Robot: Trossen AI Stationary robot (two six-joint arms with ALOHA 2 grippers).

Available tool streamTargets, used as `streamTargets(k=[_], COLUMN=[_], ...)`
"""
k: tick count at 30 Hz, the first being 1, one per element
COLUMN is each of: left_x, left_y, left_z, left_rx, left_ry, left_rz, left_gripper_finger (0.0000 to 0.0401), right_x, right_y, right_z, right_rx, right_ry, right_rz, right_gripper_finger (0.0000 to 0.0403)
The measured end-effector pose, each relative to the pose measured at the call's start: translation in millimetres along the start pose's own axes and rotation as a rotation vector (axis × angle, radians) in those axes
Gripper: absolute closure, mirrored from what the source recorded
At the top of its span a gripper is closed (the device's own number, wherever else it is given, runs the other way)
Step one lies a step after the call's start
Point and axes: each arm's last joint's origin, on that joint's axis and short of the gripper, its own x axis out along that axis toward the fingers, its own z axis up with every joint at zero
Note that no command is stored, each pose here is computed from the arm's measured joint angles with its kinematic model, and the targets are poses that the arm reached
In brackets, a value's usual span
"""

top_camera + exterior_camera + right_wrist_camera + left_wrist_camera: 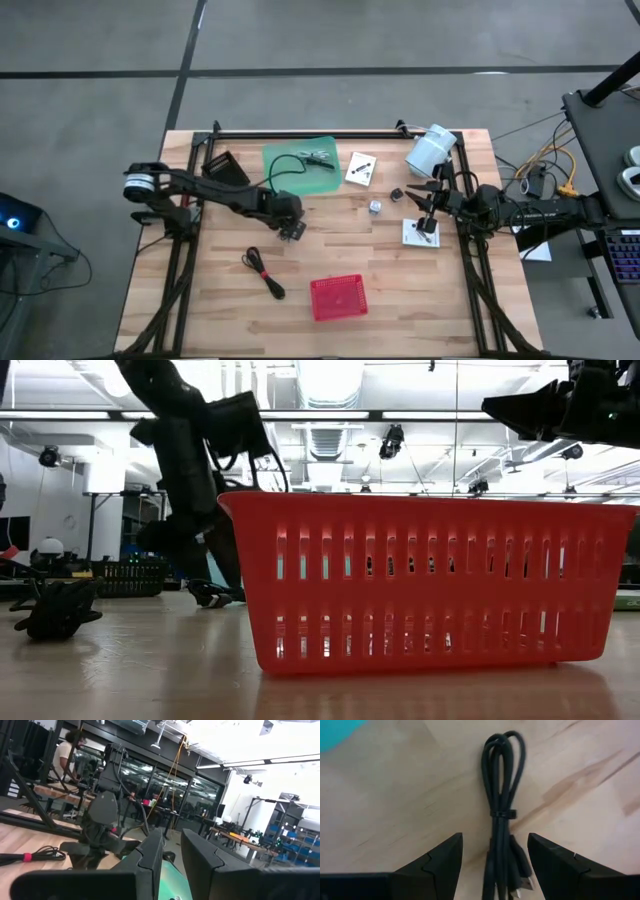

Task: Pick and place items into bin
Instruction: Put the top black charger cable into the green bin

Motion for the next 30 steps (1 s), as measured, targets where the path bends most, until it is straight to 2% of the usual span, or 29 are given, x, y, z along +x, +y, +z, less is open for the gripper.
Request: streamTargets(k=[13,18,26,28,30], left_x=[16,13,10,8,5], left_y=[3,3,-2,-4,-8], left_z=[-1,-1,3,4,6], left_rx=[0.013,0.034,0.047,0.052,0.077], left_ry=[0.038,0.035,0.027,0.035,0.052], left_rz=[0.046,0.045,0.020,0.004,-0.031], left_gripper_finger=[0.0204,0.0255,0.0372,0.0387,0.0386], right_x=[0,0,0,0,0], right_y=[0,1,1,1,1], right_z=[-1,-1,-1,-1,-1], right_rx=[-0.015,-0.015,-0.015,-0.015,-0.015], right_ry=[0.014,0.014,0.014,0.014,0.014], right_rz=[0.005,0.005,0.005,0.005,0.005], right_gripper_finger=[0.0344,0.0344,0.0344,0.0344,0.0344])
